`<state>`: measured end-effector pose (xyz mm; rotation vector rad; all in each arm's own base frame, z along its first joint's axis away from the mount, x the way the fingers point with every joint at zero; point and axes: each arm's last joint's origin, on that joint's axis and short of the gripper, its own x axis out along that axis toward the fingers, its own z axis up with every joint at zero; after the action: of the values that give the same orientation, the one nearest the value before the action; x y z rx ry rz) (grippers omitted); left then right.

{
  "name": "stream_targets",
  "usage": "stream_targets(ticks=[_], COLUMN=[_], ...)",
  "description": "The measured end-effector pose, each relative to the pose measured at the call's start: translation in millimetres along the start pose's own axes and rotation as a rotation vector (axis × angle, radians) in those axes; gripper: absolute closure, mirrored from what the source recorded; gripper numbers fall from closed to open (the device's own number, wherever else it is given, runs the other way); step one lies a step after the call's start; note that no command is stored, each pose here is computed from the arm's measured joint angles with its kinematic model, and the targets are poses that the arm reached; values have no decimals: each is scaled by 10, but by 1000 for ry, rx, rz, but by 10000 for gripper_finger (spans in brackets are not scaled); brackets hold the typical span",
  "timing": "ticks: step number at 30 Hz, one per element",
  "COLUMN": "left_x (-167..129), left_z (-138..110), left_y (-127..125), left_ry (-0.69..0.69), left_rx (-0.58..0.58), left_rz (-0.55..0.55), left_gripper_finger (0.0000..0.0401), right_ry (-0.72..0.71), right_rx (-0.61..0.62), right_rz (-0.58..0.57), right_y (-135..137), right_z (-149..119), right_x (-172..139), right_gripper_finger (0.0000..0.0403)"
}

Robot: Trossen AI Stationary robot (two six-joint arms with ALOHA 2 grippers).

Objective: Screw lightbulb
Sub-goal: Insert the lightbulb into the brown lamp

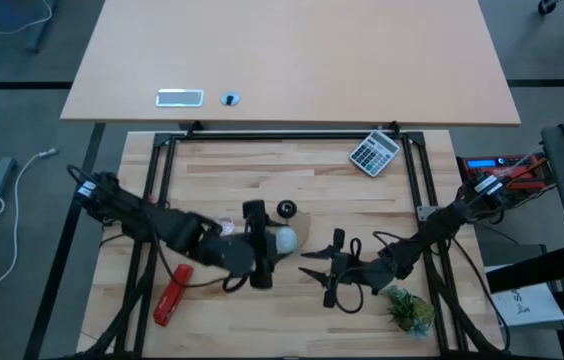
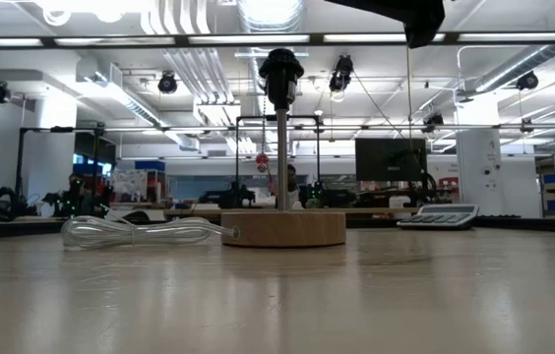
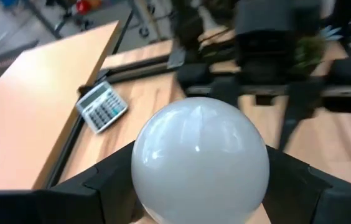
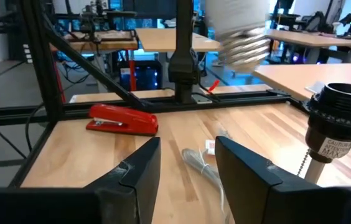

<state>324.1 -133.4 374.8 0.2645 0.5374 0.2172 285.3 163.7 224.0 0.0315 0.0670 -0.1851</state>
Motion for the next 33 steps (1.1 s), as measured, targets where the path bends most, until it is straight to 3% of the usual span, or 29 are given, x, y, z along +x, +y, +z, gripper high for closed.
stream_targets(ticks=[4,8,16,21,33], left_x=[54,152,246,307,470], left_z=[85,115,65,25,-159], left_y=[306,592,1101,1226,1150], left_ry=[49,86,138,149,196], left_rx=[-21,-3,-72,-91,-79], left_rz=[-8,-97,-106,-126,-145], left_gripper_finger=[134,134,133,134,127], right_ry=[0,1,1,1,1], right_rx=[12,20,21,25,27], right_rz=[0,1,3,3,3], right_y=[0,0,1,1,0], right_z=[0,-1,-1,-1,-2], right_x=[0,0,0,0,0], right_gripper_finger=[253,259,266,263,271])
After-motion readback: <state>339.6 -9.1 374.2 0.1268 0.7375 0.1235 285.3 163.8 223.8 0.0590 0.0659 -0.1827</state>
